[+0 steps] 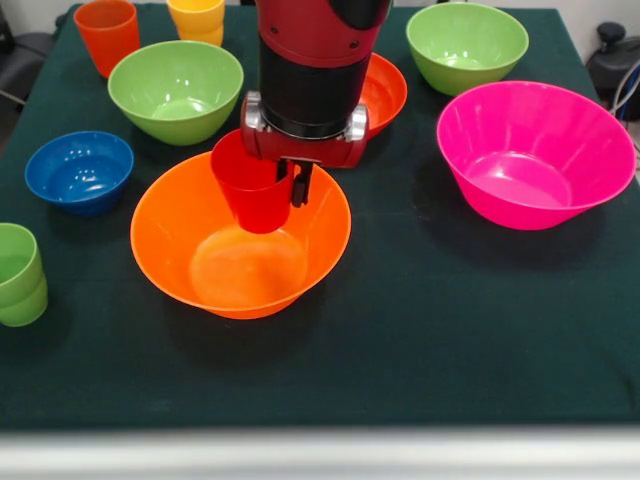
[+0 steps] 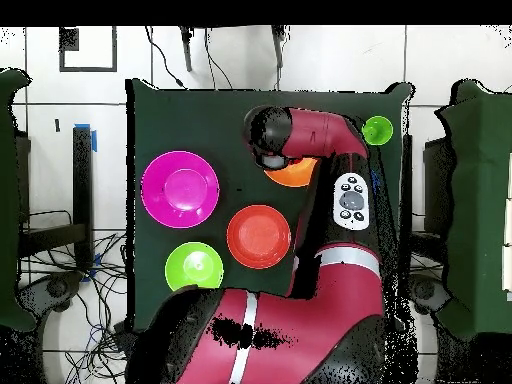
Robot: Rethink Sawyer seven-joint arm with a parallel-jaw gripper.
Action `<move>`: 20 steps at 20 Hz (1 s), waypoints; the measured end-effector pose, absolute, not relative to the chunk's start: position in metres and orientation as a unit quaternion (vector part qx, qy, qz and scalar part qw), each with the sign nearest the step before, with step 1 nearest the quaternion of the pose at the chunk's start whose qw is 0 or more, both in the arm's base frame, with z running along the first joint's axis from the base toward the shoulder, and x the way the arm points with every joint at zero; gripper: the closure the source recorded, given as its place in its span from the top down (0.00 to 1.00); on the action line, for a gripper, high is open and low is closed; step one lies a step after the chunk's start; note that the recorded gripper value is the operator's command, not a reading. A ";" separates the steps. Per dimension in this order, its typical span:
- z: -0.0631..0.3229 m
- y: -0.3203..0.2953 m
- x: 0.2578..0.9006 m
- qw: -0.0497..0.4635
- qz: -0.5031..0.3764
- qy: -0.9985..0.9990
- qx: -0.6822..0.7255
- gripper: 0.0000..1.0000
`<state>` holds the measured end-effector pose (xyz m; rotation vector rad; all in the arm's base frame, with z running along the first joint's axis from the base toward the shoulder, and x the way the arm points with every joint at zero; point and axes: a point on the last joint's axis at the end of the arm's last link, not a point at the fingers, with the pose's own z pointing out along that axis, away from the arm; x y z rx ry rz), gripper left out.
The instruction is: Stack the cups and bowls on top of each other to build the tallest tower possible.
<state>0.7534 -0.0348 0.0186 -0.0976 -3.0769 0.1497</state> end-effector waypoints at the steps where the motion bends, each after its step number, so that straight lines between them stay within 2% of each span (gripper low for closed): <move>1: 0.018 -0.035 0.754 0.030 0.048 -0.998 -0.032 0.00; 20: 0.007 -0.037 0.756 0.020 0.038 -0.999 -0.019 0.00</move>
